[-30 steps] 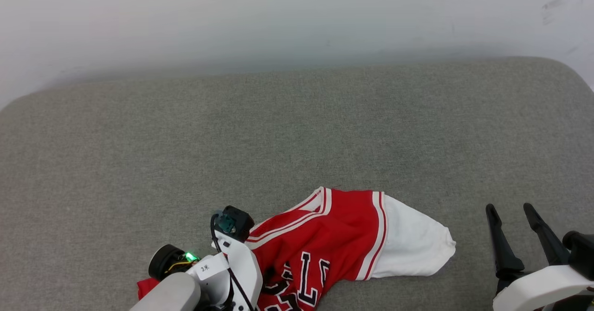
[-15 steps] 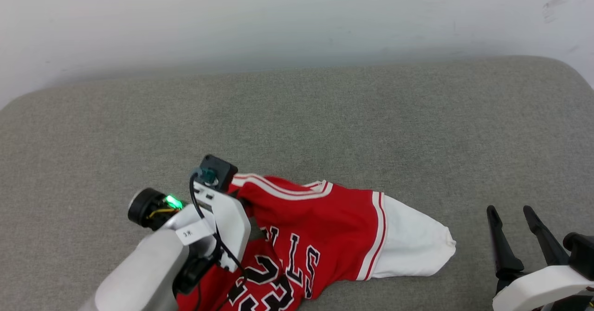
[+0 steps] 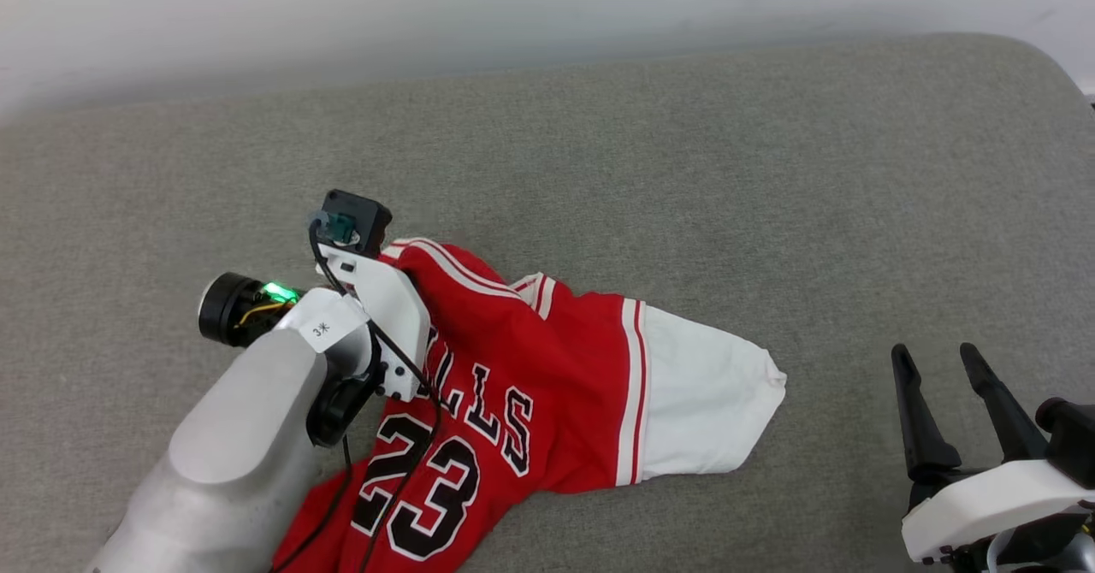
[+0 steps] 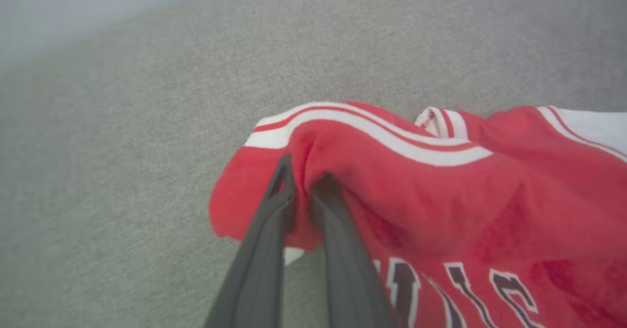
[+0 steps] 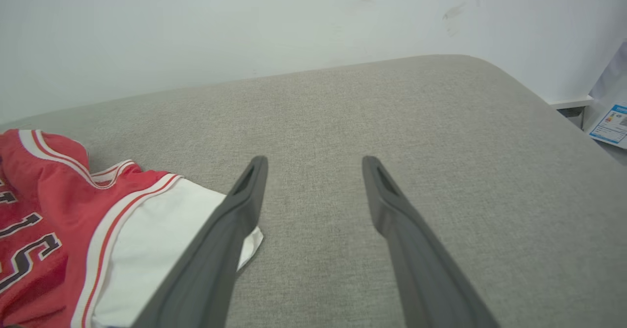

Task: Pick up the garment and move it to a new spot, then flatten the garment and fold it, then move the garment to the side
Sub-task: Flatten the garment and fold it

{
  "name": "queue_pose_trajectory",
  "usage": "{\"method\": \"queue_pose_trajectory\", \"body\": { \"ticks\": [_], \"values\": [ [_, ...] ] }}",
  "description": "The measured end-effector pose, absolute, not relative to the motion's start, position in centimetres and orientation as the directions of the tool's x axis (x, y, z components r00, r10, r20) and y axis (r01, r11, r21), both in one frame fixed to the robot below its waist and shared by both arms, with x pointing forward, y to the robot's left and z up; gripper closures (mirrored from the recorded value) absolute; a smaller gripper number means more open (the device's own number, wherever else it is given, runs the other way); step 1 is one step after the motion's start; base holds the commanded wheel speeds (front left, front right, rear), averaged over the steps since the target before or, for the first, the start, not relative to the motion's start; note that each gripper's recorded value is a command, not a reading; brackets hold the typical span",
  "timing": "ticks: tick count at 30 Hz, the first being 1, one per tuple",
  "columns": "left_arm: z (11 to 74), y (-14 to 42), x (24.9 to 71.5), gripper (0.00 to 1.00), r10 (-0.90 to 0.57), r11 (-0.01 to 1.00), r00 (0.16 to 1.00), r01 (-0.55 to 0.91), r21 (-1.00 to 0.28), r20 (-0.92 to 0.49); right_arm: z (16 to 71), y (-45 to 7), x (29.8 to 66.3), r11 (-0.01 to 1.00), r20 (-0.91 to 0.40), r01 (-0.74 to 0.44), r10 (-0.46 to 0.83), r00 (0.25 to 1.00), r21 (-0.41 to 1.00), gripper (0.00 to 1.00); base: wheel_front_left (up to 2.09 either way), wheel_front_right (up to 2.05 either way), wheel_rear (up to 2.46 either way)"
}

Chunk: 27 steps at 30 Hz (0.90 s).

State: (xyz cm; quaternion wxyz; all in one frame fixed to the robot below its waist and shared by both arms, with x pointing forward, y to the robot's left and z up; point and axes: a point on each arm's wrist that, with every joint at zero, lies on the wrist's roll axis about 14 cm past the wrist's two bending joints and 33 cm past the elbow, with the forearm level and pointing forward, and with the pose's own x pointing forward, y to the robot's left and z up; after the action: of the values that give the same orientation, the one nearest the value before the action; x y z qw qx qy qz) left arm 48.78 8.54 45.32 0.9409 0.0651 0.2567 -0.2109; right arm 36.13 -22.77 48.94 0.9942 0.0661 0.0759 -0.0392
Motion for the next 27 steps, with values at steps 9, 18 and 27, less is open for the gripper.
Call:
{"method": "queue_pose_trajectory", "body": {
  "ticks": [9, 18, 27],
  "values": [
    [40.4, 7.2, 47.2, 0.0, -0.401, 0.882, 0.683, 0.467, -0.057, -0.611, 48.8, -23.8, 35.9, 0.986, -0.15, 0.119, -0.101, 0.983, 0.117, 0.0, 0.0, 0.0, 0.0],
    [44.3, 7.4, 46.2, 0.0, -0.414, 0.899, 0.817, 0.435, -0.042, -0.4, 51.0, -22.6, 35.8, 0.992, -0.087, 0.074, -0.065, 0.994, 0.106, 0.0, 0.0, 0.0, 0.0],
    [49.2, 9.7, 43.5, 0.0, -0.331, 0.943, 0.933, 0.325, -0.064, -0.139, 53.1, -21.0, 35.0, 0.995, -0.041, 0.014, -0.01, 0.999, 0.104, 0.0, 0.0, 0.0, 0.0]
  ]
}}
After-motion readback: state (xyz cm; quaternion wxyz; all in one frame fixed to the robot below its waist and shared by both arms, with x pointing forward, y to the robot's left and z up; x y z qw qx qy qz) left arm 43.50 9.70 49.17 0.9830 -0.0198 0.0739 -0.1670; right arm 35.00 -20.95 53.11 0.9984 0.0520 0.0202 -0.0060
